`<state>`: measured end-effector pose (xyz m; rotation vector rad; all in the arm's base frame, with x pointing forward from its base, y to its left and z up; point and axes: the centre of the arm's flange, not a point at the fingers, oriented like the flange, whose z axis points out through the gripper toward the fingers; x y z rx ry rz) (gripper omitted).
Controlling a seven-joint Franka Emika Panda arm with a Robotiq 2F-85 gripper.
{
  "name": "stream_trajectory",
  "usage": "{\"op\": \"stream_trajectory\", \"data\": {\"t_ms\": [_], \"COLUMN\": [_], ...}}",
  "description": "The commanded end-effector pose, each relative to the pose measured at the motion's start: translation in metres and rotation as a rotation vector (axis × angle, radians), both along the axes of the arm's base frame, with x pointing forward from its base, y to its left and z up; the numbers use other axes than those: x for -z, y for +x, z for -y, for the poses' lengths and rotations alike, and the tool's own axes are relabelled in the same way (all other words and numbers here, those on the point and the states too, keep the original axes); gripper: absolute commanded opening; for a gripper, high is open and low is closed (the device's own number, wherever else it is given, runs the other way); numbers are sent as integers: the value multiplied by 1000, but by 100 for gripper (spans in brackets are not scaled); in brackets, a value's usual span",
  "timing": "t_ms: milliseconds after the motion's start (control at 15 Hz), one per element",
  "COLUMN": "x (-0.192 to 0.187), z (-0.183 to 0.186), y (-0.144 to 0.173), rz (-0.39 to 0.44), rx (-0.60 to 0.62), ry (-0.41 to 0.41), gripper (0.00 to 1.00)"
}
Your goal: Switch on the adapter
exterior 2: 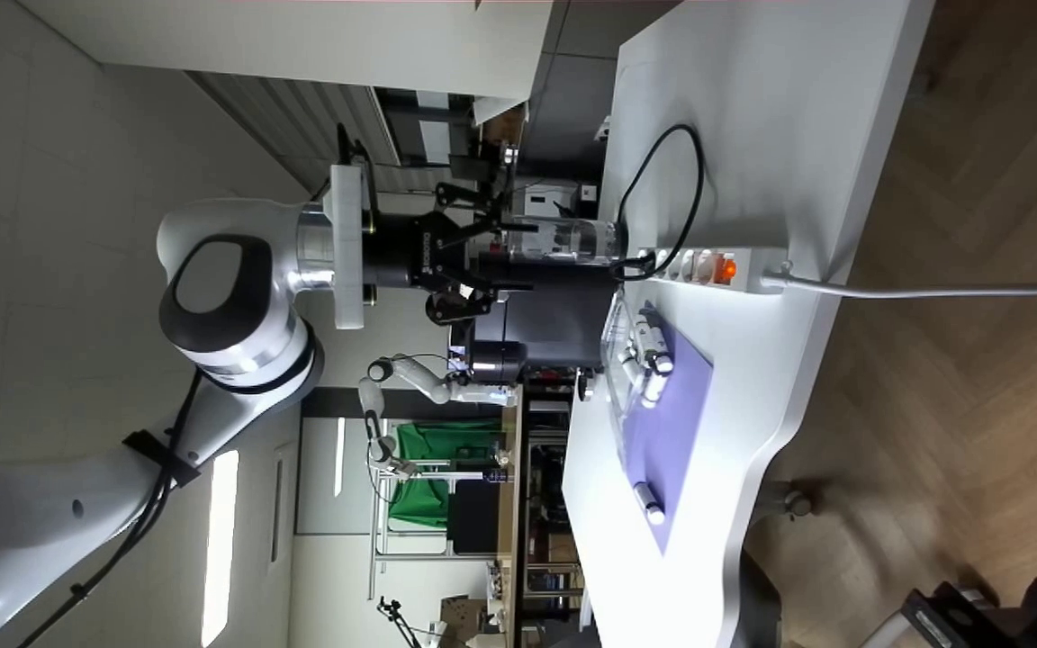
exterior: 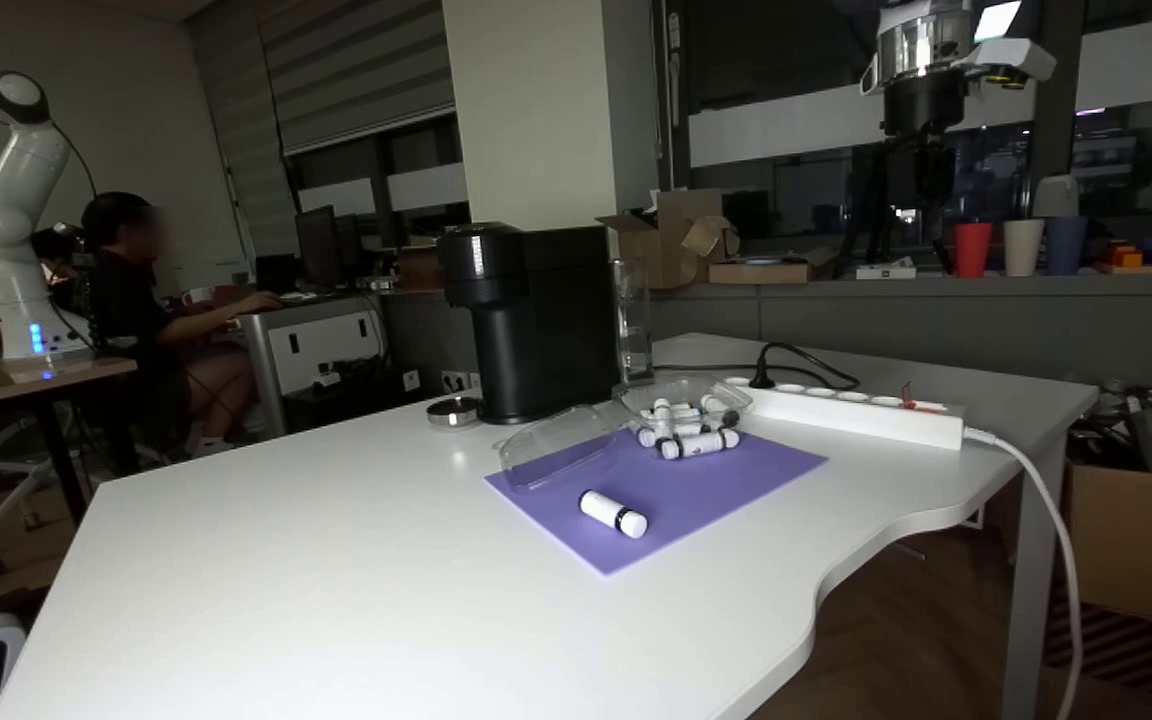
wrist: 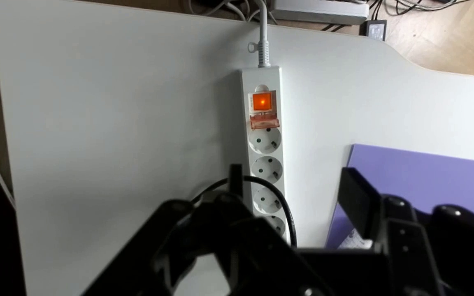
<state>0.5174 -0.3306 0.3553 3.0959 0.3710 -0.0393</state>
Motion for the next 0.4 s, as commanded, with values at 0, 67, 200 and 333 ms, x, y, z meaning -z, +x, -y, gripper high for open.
{"op": "stream_trajectory", "data": {"t_ms": [0,67,200,333], "x": [-10,-9,0,2], "z": [1,2,7,7], "y": [-9,-10,-6,-5], "rz": [-18,-31,-13,-15], "rx": [34,31,6,4], "ry": [-18,-23,-5,-3], "gripper": [93,98,88,100]}}
